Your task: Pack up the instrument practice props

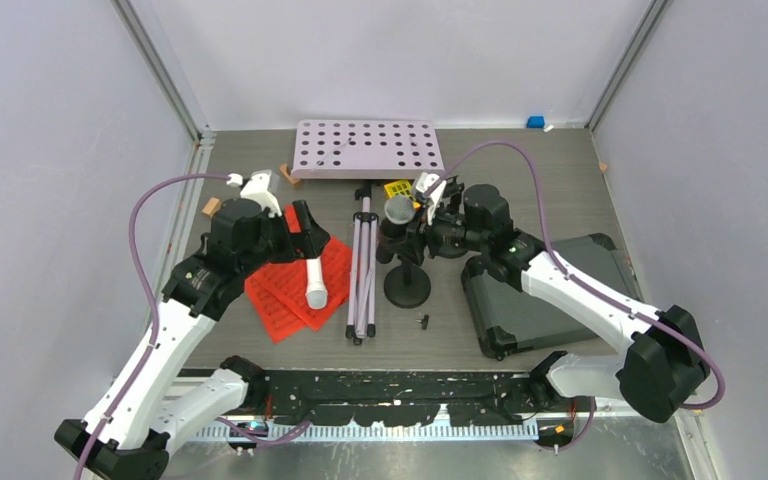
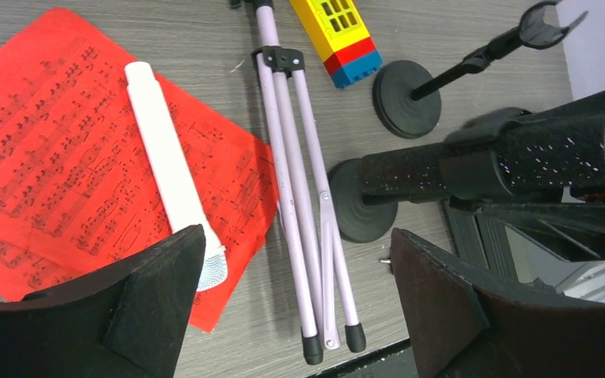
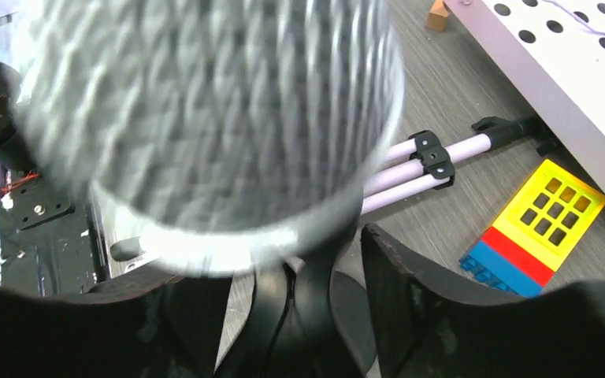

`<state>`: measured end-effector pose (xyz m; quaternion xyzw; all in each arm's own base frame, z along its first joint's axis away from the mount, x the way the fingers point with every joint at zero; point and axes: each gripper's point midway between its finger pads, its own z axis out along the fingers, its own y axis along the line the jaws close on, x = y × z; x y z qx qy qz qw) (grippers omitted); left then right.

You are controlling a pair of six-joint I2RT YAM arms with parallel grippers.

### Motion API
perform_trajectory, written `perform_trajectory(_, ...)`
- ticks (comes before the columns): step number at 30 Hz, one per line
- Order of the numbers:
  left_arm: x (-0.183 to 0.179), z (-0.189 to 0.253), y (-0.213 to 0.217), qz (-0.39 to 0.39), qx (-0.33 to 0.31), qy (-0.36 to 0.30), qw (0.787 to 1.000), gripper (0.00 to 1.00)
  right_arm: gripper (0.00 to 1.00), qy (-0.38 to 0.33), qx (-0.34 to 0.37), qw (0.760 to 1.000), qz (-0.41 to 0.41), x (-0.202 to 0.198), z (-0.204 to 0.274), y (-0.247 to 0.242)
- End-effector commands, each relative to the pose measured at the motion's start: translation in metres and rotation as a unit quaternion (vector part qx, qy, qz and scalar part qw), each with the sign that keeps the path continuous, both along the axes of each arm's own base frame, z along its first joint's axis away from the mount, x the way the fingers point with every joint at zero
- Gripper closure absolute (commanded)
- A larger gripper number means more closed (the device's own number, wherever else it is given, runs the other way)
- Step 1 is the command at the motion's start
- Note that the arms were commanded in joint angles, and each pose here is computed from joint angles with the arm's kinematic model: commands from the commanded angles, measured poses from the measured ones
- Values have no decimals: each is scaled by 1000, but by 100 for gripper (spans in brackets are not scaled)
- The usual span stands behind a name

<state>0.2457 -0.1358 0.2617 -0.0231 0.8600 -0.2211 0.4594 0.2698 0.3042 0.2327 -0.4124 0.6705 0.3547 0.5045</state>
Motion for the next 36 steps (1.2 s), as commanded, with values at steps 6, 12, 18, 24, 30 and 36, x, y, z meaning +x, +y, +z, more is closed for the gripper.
perform_trajectory(6,-7,49,-62,-195,-65,-98,974,3,21,-21,-9,999,24,-24,12,-13)
perform_trajectory(12,-18,74,-92,-313,-81,-150,934,1,18,-24,-32,999,8,-29,9,-26)
perform_trajectory(18,-23,71,-111,-413,-63,-200,886,0,18,-28,-22,999,-19,-28,4,-34)
perform_trajectory(24,-12,83,-115,-428,-32,-276,860,0,19,-20,-20,999,-33,-23,-5,-36)
perform_trajectory(30,-12,97,-120,-452,-14,-353,819,0,24,-28,-2,999,-35,-17,2,-32)
perform_trajectory(36,-14,93,-128,-492,-2,-376,785,0,32,-31,3,999,-36,-15,4,-32)
